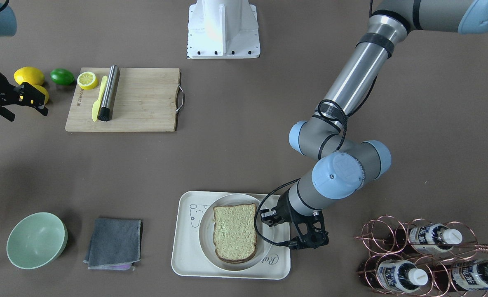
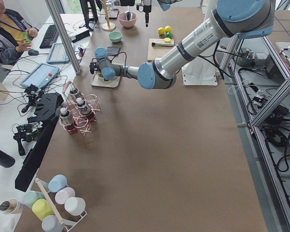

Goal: Make sandwich and place on tray
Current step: 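Open the left gripper and release the plate on the tray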

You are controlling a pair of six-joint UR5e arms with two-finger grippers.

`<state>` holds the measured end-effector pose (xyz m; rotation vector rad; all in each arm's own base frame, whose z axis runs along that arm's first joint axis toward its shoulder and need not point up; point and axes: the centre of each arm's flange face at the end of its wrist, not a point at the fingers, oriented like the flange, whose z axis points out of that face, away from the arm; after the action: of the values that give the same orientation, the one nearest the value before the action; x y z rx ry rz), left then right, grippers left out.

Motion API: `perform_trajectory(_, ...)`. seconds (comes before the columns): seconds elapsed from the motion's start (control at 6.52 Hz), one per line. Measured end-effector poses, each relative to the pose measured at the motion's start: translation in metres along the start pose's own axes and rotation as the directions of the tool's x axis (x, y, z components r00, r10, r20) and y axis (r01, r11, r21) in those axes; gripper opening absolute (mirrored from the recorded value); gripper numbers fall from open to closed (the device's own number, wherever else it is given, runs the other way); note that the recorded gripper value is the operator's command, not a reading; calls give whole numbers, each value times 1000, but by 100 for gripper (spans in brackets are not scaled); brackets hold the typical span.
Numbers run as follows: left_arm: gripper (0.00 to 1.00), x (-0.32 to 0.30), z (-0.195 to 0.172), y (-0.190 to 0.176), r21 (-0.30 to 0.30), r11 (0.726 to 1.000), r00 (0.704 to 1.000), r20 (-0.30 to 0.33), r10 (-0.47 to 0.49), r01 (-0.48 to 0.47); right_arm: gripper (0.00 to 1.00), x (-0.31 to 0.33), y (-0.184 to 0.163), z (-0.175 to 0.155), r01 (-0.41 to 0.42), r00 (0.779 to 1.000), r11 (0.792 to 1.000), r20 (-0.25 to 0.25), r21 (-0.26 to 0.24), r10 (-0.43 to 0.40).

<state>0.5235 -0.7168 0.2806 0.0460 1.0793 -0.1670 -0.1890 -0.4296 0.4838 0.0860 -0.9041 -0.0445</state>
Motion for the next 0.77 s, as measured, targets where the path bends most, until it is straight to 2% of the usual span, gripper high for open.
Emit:
perform_trajectory(0.15,86,1,0,-1,17,1000,1000,4,-5,5,100,-2,-1,2,4,1000,1000,1,-1,-4)
perform_trajectory(0.31,97,3,0,-1,26,1000,1000,4,-8,8,100,-5,-3,3,7,1000,1000,2,-1,-7)
perform_trajectory(0.77,97,17,-10,4,38,999,999,-34,-30,32,100,-11,-8,4,13,1000,1000,6,1,-13)
